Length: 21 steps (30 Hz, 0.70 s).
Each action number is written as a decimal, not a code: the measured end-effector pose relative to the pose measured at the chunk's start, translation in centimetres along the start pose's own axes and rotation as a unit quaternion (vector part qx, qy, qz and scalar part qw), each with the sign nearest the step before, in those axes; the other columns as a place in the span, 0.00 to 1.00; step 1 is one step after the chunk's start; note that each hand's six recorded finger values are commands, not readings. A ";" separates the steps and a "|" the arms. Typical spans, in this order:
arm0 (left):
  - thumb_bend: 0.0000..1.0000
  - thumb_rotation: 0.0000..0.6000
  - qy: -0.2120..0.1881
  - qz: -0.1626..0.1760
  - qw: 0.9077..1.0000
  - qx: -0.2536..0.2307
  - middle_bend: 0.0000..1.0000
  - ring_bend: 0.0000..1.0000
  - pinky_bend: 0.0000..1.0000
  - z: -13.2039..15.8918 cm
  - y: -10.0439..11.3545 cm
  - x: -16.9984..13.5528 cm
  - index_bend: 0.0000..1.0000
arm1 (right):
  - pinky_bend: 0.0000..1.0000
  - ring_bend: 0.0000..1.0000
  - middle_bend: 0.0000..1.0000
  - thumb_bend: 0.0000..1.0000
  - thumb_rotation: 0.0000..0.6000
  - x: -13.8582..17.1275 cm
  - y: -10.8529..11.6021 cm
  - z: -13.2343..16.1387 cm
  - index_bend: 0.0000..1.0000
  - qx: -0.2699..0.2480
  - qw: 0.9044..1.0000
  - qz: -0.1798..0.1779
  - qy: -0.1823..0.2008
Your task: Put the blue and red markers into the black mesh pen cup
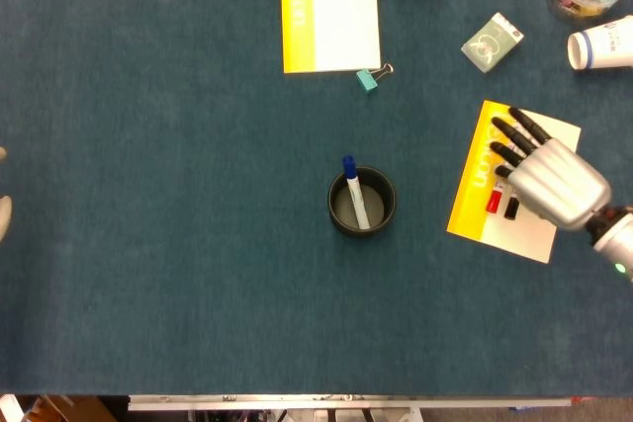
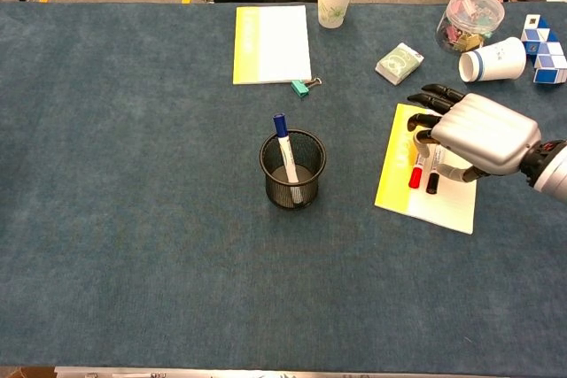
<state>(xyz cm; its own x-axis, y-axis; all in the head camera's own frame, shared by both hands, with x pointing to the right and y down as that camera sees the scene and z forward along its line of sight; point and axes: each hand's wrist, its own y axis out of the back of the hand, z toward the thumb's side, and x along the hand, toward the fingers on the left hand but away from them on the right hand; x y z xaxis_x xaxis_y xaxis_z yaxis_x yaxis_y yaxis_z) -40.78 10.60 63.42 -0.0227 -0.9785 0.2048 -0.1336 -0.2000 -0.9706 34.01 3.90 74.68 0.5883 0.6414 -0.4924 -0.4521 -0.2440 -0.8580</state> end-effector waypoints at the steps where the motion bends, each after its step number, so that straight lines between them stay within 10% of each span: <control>1: 0.36 1.00 0.002 0.000 1.000 0.001 0.21 0.20 0.10 -0.1 0.1 -0.1 0.31 | 0.00 0.03 0.29 0.25 1.00 -0.2 0.0 0.1 0.49 0.000 1.000 0.002 0.002; 21: 0.36 1.00 0.011 0.001 1.000 0.004 0.21 0.20 0.10 -1.0 0.3 -0.4 0.31 | 0.00 0.03 0.28 0.20 1.00 -1.4 0.3 1.7 0.47 0.011 1.000 0.014 0.024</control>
<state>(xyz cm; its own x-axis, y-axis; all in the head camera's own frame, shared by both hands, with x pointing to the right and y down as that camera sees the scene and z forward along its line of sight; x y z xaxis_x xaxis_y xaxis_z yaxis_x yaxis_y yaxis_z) -41.79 10.99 63.20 -0.0451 -0.9775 0.2058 -0.1264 -0.1988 -0.9718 31.89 4.17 75.35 0.6068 0.5985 -0.5230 -0.4829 -0.2451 -0.8407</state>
